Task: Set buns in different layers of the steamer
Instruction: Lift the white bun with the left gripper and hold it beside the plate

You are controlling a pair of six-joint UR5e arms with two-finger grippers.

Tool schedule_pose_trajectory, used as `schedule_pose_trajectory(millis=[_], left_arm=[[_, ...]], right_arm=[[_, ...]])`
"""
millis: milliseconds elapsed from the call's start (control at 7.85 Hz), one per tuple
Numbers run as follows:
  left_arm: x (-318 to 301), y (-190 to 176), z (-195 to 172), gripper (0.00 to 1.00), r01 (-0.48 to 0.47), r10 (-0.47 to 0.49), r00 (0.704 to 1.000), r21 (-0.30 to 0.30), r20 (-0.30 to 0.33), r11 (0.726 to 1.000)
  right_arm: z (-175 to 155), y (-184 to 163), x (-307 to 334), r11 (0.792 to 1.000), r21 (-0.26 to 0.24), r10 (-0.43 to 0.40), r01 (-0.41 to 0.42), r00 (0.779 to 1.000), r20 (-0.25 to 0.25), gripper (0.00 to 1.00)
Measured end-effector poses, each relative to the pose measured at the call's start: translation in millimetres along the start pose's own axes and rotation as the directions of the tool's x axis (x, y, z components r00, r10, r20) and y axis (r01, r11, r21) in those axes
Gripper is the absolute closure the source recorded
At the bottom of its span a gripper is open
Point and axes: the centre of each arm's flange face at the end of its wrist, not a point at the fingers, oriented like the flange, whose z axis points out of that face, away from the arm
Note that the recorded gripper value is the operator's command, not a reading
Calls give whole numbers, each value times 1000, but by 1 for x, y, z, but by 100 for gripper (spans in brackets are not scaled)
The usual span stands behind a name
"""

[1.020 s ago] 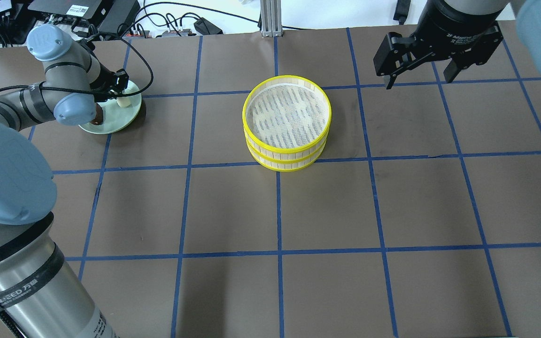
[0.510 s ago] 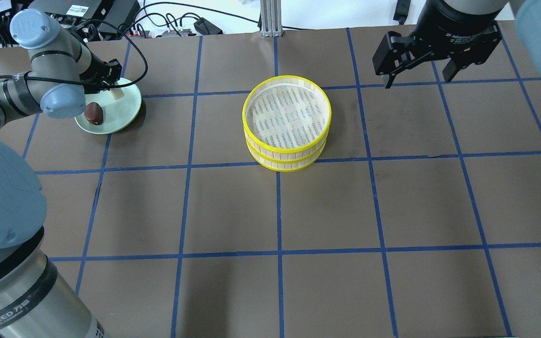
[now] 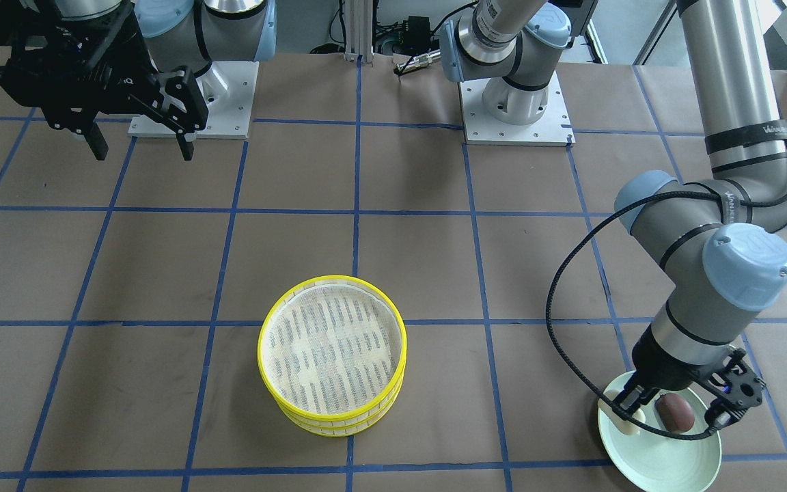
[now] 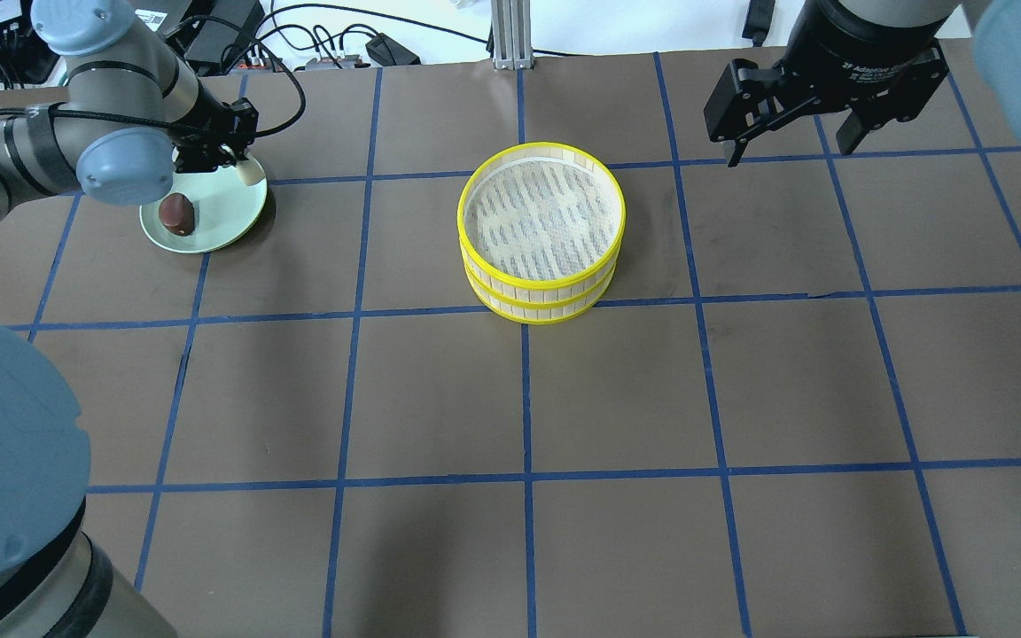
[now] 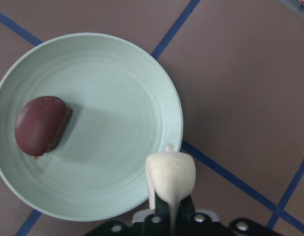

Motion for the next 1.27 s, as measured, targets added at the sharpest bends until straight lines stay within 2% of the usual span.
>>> schedule_pose_trajectory(millis=[765,1275], left_arm=[[84,90,-48,100,99,-99,995,-22,-1,995],[98,114,-80,100,101,-101,995,-32,-7,994]], right_arm=[[-1,-2,0,1000,15,13,-13,1000,3,0],[0,-2,1,1000,14,15,-15,1000,2,0]])
